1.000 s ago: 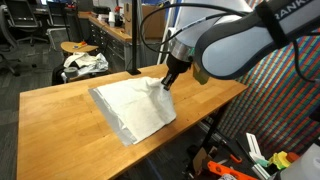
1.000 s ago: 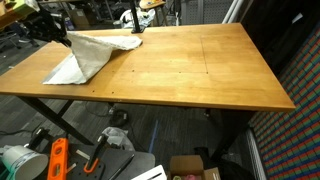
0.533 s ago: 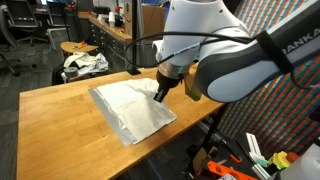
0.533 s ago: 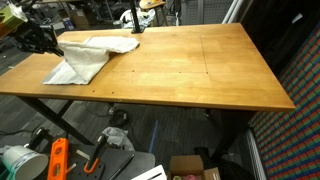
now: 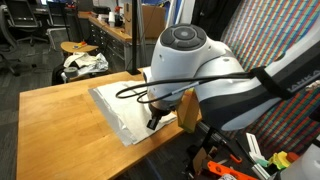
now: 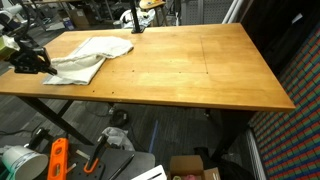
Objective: Fold the cloth once
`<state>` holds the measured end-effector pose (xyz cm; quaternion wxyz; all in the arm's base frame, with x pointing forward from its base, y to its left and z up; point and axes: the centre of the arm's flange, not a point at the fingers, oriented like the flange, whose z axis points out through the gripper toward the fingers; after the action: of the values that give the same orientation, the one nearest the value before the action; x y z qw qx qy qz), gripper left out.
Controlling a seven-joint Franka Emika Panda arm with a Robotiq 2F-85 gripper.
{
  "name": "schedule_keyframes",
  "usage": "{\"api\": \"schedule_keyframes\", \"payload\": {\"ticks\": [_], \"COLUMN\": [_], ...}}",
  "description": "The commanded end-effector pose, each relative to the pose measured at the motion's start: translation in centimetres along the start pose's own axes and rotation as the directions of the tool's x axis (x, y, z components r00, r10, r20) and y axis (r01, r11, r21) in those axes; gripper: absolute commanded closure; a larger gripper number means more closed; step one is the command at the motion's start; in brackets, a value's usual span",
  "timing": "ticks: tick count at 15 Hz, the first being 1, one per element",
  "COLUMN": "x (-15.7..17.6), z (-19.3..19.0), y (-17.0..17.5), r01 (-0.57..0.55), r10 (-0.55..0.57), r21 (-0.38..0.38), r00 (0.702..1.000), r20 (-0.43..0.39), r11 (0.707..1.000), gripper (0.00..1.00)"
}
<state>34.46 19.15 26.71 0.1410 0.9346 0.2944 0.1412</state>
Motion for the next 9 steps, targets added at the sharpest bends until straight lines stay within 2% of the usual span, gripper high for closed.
{"api": "schedule_keyframes", "payload": {"ticks": [1, 2, 3, 5, 9], "x": [-7.2, -7.5, -7.7, -7.9, -7.6], "z": [-0.2, -0.1, 0.1, 0.4, -0.7], "y": [-3.5, -4.2, -4.8, -5.7, -4.8], "r01": [-0.011, -0.014, -0.018, -0.034, -0.082], "r10": [0.012, 0.015, 0.019, 0.037, 0.096], "r21": [0.020, 0.026, 0.030, 0.058, 0.112], "r00": [0.999, 0.999, 0.999, 0.998, 0.987], "r20": [-0.035, -0.040, -0.044, -0.058, -0.127], "r11": [1.000, 1.000, 0.999, 0.998, 0.990], "gripper": [0.95, 0.94, 0.70, 0.66, 0.35]}}
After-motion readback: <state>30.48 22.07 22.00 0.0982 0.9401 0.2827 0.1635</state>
